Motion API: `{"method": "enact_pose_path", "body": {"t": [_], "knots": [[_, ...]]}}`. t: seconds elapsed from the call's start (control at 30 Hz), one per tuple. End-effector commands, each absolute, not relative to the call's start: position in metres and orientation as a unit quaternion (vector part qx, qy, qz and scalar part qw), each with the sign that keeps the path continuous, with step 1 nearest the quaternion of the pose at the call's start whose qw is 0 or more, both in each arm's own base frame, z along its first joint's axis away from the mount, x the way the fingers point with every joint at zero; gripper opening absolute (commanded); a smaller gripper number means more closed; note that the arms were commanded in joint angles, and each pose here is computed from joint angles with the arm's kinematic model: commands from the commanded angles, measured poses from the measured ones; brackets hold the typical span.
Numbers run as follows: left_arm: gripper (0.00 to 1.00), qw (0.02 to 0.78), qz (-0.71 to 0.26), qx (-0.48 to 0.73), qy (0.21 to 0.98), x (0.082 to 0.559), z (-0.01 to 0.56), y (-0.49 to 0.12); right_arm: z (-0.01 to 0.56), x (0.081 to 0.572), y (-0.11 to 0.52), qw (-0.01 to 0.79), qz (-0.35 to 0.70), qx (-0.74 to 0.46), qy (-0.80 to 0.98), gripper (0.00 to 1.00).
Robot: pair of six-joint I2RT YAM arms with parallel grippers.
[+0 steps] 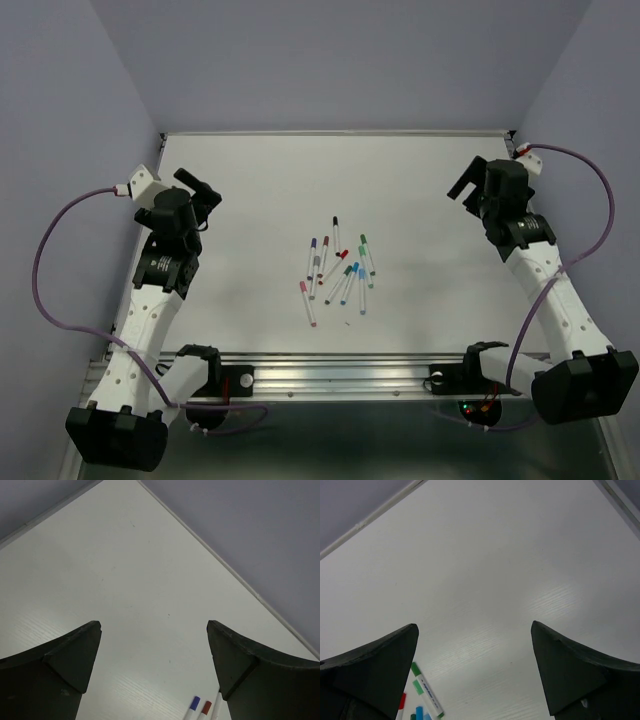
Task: Open the pen caps
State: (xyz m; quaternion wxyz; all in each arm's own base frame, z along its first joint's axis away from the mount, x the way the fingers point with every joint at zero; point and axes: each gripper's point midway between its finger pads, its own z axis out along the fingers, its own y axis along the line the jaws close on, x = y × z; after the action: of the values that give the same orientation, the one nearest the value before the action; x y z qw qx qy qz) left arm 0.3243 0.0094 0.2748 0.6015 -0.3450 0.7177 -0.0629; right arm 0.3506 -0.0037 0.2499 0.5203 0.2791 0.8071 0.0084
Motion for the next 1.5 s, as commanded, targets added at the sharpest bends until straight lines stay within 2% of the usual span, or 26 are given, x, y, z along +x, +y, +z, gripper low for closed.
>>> {"method": "enact_pose_path", "body": {"t": [0.0, 0.17, 0.23, 0.4, 0.63, 0.97, 1.47], "knots": [[0.99, 0.625, -0.078, -0.349, 0.694, 0.324, 0.301, 0.011, 0.277, 0.349, 0.002, 0.546, 0.033, 0.264, 0.795, 1.0], [0.99, 0.626, -0.088, -0.336, 0.698, 0.328, 0.3, 0.005, 0.269, 0.355, 0.046, 0.542, 0.114, 0.137, 0.822, 1.0], [0.99, 0.624, -0.085, -0.336, 0.7, 0.329, 0.298, 0.005, 0.255, 0.357, 0.073, 0.515, 0.149, 0.093, 0.839, 1.0], [0.99, 0.619, -0.091, -0.327, 0.708, 0.334, 0.293, 0.001, 0.2, 0.351, 0.13, 0.451, 0.058, -0.015, 0.891, 1.0], [0.99, 0.615, -0.093, -0.321, 0.714, 0.337, 0.286, -0.002, 0.133, 0.345, 0.166, 0.365, 0.017, -0.102, 0.925, 1.0], [0.99, 0.613, -0.092, -0.317, 0.717, 0.336, 0.283, -0.003, 0.079, 0.343, 0.179, 0.294, -0.011, -0.143, 0.945, 1.0], [0.99, 0.616, -0.09, -0.319, 0.715, 0.335, 0.283, -0.002, 0.055, 0.341, 0.191, 0.276, -0.006, -0.15, 0.949, 1.0]]}}
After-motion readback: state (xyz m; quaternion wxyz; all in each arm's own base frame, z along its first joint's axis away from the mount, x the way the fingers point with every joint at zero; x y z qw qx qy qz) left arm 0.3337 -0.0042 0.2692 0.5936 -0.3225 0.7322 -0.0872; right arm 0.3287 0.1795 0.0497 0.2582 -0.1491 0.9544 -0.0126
